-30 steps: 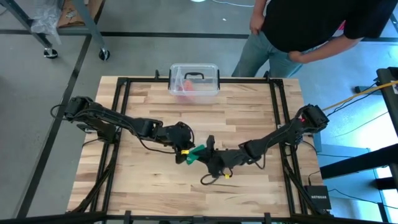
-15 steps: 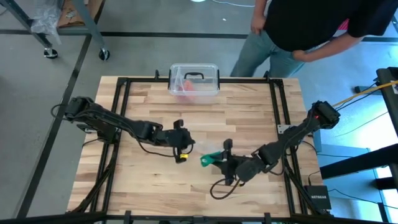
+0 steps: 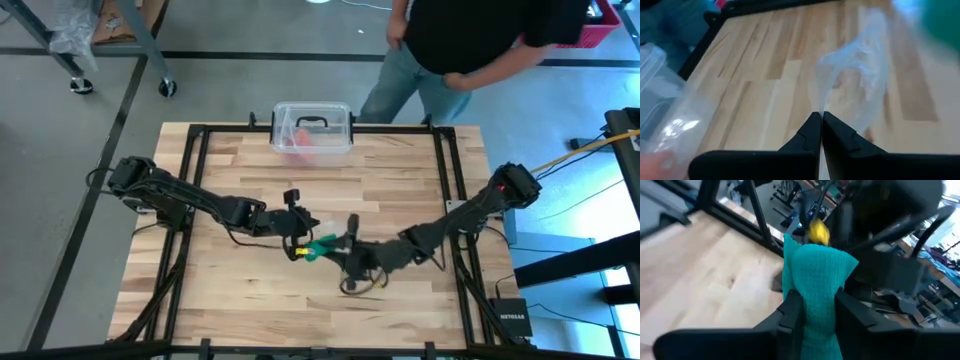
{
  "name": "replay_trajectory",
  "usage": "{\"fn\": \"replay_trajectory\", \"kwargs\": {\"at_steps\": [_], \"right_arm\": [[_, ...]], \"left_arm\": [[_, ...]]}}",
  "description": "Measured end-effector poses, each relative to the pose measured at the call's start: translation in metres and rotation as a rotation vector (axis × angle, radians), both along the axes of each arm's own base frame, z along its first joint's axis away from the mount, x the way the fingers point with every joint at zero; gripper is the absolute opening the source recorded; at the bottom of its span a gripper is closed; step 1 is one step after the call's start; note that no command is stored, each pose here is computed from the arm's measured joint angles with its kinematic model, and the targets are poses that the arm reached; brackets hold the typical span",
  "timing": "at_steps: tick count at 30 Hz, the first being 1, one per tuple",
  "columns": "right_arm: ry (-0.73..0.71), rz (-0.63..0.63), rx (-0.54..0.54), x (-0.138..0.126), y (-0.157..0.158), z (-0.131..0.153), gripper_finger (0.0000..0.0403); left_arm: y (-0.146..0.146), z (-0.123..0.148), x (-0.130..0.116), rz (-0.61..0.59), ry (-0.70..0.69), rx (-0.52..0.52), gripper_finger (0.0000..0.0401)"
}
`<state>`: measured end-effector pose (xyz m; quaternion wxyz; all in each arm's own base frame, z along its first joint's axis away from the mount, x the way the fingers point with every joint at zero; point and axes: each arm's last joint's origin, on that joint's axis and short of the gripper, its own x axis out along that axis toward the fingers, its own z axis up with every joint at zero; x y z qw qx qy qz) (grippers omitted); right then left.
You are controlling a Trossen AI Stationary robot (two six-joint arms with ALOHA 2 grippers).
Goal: Roll bandage
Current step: Put the rolled green bandage into the transparent zip bag
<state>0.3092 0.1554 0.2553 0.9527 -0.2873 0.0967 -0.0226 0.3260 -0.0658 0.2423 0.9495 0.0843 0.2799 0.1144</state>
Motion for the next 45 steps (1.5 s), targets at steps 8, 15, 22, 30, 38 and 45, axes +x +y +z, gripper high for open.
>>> {"fn": "replay_trajectory", "kwargs": {"at_steps": [8,15,22,30,38,45], "right_arm": [[0.034,0.011,-0.077,0.014,-0.02,-0.008,0.0089],[0.157,0.056,-0.113,0.008,-0.022,-0.028,0.0089],[0.226,-0.059,-0.213,0.002,-0.028,-0.041,0.0089],[0.238,-0.076,-0.359,0.0,-0.022,-0.038,0.0089],[0.265,0.149,-0.666,-0.002,-0.01,-0.035,0.0089],[0.252,0.365,-0.877,-0.002,-0.005,-0.035,0.0089]], "left_arm": [[-0.011,0.016,0.004,-0.067,-0.031,-0.074,0.0001],[-0.013,0.022,0.005,-0.051,-0.076,-0.125,0.0001],[-0.014,0.021,0.005,-0.077,-0.061,-0.142,0.0001],[-0.014,0.021,0.005,-0.086,-0.063,-0.15,0.0001],[-0.016,0.022,0.005,-0.116,-0.058,-0.167,0.0001],[-0.016,0.02,0.005,-0.136,-0.046,-0.181,0.0001]]}}
